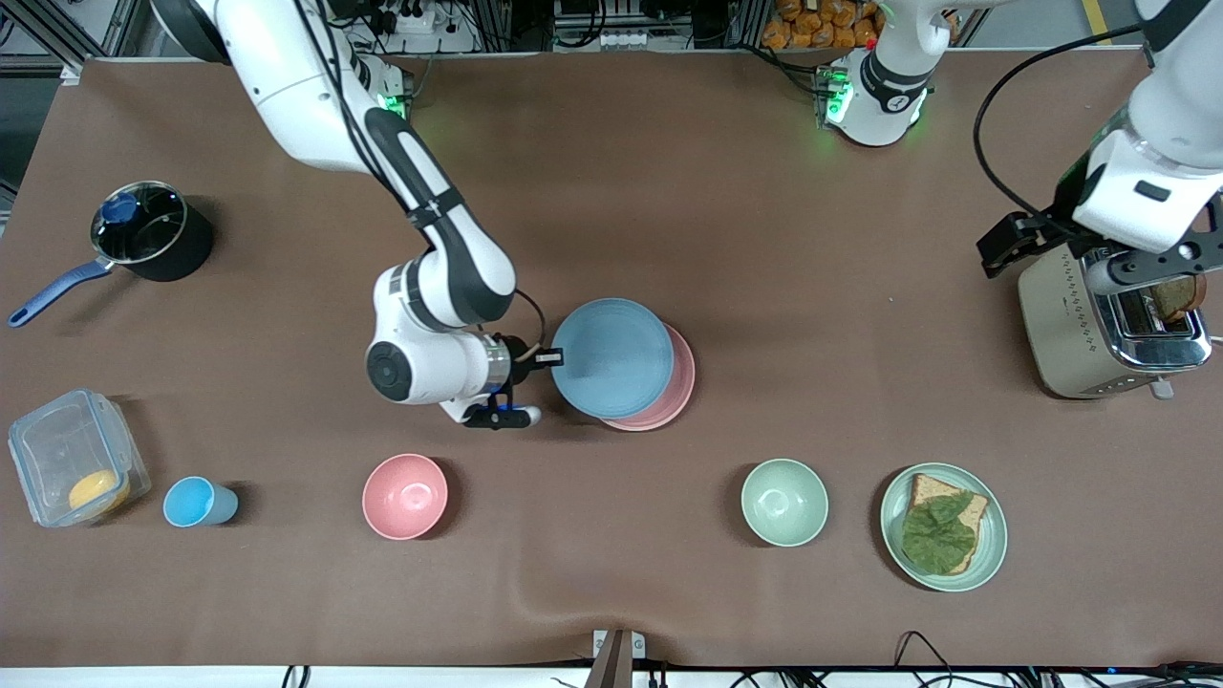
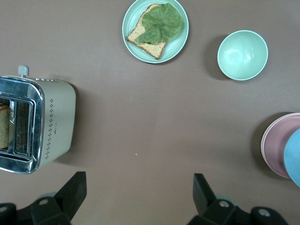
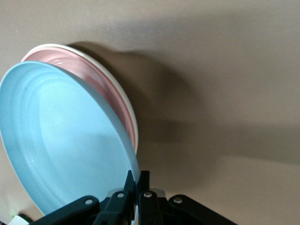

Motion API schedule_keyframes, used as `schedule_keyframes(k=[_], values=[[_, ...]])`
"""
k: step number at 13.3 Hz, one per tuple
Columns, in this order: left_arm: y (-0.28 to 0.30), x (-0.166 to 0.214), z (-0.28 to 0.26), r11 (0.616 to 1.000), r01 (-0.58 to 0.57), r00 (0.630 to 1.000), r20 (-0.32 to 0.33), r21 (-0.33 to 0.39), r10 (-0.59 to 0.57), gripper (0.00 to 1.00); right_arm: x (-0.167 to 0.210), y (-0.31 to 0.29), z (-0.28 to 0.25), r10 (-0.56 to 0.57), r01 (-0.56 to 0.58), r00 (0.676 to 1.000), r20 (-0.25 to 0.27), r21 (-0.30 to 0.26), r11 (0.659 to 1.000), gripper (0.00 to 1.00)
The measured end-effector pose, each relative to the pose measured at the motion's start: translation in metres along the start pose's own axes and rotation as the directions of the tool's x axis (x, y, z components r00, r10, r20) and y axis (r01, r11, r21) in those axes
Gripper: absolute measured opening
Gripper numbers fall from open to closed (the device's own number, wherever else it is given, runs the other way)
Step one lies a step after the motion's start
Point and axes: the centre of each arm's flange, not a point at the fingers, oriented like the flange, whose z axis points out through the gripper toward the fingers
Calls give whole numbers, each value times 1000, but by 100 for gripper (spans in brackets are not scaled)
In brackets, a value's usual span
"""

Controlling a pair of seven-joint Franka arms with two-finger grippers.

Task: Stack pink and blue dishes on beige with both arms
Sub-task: 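Lower the blue plate onto the pink plate and open the right gripper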

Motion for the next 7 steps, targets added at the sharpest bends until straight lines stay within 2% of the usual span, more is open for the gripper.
schedule_keyframes(k=[3,7], values=[[-25,7,0,1000,-12,1000,4,-11,12,100,1,-8,15,-10,10,1000,-14,-4,1000,5],[-23,6,0,1000,-17,1000,4,-11,17,100,7,-11,26,10,-9,999,-40,22,1000,5]])
